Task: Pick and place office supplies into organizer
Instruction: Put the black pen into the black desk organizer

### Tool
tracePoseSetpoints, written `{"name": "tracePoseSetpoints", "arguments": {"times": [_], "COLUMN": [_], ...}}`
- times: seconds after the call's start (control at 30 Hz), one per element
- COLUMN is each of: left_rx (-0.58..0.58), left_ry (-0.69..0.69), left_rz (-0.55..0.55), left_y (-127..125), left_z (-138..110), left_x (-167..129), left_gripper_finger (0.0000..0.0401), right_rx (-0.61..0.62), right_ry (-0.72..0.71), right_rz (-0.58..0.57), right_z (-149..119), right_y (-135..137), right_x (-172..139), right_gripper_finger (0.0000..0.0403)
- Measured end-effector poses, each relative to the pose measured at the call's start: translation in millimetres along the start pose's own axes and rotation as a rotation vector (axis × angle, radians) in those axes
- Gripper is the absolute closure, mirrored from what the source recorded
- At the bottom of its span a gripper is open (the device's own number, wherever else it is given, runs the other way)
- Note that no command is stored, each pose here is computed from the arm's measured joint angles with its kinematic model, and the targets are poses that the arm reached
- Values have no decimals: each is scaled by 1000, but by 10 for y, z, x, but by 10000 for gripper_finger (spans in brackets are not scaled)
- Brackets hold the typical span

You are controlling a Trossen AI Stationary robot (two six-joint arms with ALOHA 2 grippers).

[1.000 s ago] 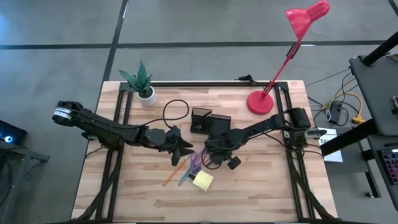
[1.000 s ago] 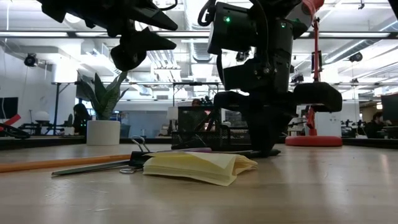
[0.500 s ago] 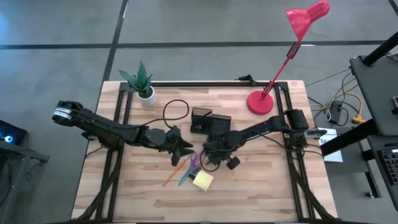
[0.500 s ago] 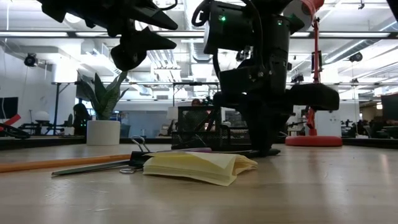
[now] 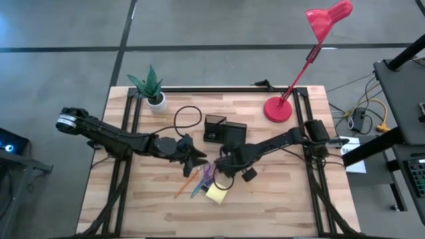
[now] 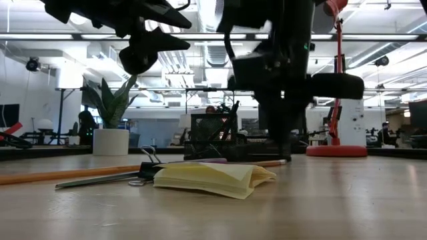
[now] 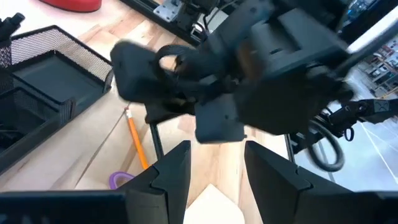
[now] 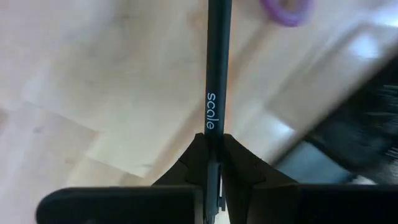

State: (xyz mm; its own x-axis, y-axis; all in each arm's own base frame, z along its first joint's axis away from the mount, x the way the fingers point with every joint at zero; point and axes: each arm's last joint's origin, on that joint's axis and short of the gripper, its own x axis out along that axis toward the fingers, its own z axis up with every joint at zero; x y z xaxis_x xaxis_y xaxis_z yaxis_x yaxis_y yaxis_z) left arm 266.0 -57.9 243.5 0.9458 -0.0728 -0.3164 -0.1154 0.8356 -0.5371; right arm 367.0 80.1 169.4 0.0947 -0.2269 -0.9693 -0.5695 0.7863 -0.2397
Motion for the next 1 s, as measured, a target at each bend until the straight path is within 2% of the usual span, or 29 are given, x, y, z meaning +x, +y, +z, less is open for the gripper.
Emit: {"name": "tracePoseSetpoints", "arguments": {"times": [0.27, 0.4, 0.53, 0.67, 0.8, 1.0], "left_rx": [-46, -63, -85, -118, -133, -137], "left_ry": [69, 102, 87, 44, -23, -37], "left_rz": [-19, 9, 68, 132, 147, 145], "left_y": [-143, -208, -236, -229, -239, -240], "left_z": [-66, -114, -136, -131, -81, -64], "left_x": [-209, -392, -561, -695, -776, -800], "left_gripper_finger": [265, 265, 265, 265, 265, 265], "right_rx": [47, 54, 64, 87, 75, -7], "right_ry": [114, 184, 230, 287, 339, 389], "right_rz": [-285, -463, -569, -605, -597, -571], "right_z": [33, 13, -43, -156, -287, -375], "right_y": [-121, -236, -461, -742, -970, -1091], "right_x": [-344, -509, -583, -584, -521, -429], "right_gripper_finger": [390, 390, 390, 390, 390, 390]}}
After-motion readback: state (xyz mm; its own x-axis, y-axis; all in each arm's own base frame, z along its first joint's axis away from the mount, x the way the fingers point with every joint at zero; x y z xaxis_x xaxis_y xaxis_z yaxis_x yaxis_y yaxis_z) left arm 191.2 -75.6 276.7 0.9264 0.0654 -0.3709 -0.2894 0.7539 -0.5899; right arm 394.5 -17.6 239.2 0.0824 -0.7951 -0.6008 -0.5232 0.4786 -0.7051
